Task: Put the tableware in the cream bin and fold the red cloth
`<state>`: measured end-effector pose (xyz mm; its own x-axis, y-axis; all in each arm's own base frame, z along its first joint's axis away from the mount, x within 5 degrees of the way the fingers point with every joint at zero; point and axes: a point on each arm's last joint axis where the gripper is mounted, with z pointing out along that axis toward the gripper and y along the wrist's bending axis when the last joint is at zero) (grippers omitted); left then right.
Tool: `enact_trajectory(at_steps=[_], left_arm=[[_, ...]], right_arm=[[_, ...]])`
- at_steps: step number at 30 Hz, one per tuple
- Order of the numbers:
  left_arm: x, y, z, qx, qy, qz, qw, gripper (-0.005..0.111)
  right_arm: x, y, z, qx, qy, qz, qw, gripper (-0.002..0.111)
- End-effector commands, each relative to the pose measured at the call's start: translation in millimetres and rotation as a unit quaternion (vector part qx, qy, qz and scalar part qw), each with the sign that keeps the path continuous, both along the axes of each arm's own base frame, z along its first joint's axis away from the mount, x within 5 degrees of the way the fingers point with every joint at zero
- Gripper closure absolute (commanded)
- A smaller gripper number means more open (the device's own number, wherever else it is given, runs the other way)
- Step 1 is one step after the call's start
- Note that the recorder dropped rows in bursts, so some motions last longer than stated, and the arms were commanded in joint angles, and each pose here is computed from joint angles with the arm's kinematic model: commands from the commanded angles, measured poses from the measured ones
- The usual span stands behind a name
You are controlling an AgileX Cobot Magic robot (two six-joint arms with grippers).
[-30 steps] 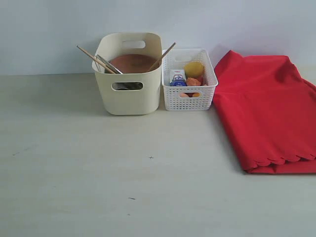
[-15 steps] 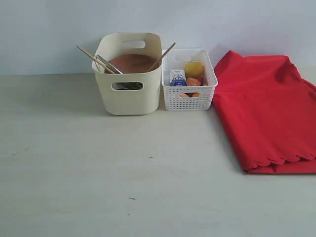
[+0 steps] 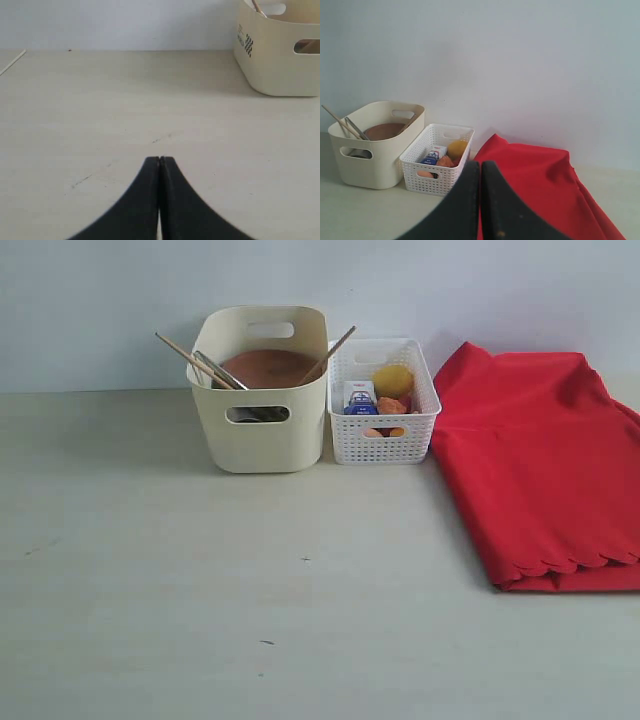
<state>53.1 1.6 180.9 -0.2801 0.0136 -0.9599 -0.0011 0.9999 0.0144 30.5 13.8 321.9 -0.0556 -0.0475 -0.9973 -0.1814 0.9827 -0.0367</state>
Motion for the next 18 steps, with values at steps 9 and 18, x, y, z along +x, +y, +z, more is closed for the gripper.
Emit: enact_trajectory(at_steps=[9, 18], left_arm=[[0.2, 0.0, 0.4, 0.003, -0.009, 0.0, 1.0, 0.107], [0.2, 0.0, 0.4, 0.003, -0.009, 0.0, 1.0, 0.107]], right_arm=[[-0.2, -0.2, -1.0, -0.007, -0.003, 0.0, 1.0, 0.107], [-0.2, -1.5, -0.2, -0.019, -0.008, -0.006, 1.0, 0.107]])
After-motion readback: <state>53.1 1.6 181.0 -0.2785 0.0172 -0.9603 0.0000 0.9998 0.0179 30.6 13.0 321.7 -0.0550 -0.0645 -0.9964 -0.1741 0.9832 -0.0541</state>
